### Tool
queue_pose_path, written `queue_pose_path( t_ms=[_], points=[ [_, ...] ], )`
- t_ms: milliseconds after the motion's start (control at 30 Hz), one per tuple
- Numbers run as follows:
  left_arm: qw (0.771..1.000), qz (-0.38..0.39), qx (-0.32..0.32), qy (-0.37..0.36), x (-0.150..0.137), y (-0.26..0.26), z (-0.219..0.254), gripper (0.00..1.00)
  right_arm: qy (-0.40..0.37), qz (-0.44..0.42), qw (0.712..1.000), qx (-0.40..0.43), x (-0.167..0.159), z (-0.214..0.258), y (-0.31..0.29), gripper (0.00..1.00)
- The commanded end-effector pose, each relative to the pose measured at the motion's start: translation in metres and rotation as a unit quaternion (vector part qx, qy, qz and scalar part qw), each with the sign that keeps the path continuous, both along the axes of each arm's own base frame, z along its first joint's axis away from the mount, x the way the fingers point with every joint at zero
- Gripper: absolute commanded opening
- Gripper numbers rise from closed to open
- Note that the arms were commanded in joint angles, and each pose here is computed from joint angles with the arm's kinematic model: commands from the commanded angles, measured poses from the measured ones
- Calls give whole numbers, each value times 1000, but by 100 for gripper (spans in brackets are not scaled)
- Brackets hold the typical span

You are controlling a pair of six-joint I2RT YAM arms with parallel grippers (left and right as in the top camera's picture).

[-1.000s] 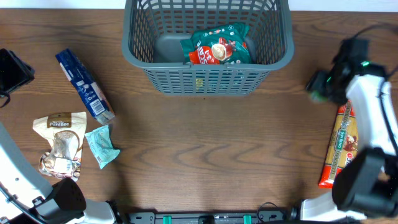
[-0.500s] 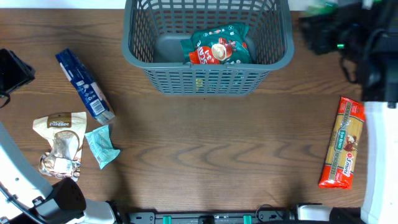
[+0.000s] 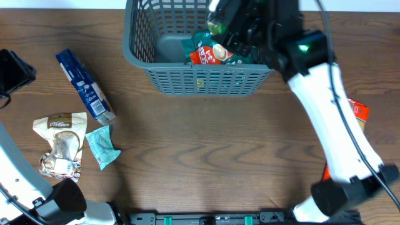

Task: Pack container
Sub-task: 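Carry the jar into the basket and open the right gripper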

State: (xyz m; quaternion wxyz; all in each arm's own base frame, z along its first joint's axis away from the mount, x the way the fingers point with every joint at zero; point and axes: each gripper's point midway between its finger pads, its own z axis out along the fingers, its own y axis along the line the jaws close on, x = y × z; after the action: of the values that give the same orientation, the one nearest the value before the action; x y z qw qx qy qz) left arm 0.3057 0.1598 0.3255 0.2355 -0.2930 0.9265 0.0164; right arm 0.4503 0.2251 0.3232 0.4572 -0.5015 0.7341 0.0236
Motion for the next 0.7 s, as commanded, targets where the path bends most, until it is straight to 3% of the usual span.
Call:
queue_pose_path(
  t_ms=[0, 333, 367, 400, 467, 633, 667],
  points=[
    [1000, -5, 1, -3, -4, -3, 3, 58, 36, 3, 999, -3, 17, -38, 13, 1],
    [1000, -5, 1, -3, -4, -3, 3, 58, 133, -20, 991, 5, 32, -112, 24, 2],
    [1000, -5, 1, -3, -4, -3, 3, 58, 138, -22, 990, 4, 31, -114, 23, 19],
    [1000, -5, 1, -3, -4, -3, 3, 58, 142, -22, 990, 3, 30, -116, 23, 50],
    [1000, -5, 1, -3, -4, -3, 3, 58, 145, -22, 989, 1, 29, -117, 22, 76],
    [1000, -5, 1, -3, -4, -3, 3, 58, 155, -27, 987, 17, 26, -114, 24, 99],
    [1000, -5, 1, -3, -4, -3, 3, 58, 155, -22, 987, 24, 25, -110, 26, 99]
  ],
)
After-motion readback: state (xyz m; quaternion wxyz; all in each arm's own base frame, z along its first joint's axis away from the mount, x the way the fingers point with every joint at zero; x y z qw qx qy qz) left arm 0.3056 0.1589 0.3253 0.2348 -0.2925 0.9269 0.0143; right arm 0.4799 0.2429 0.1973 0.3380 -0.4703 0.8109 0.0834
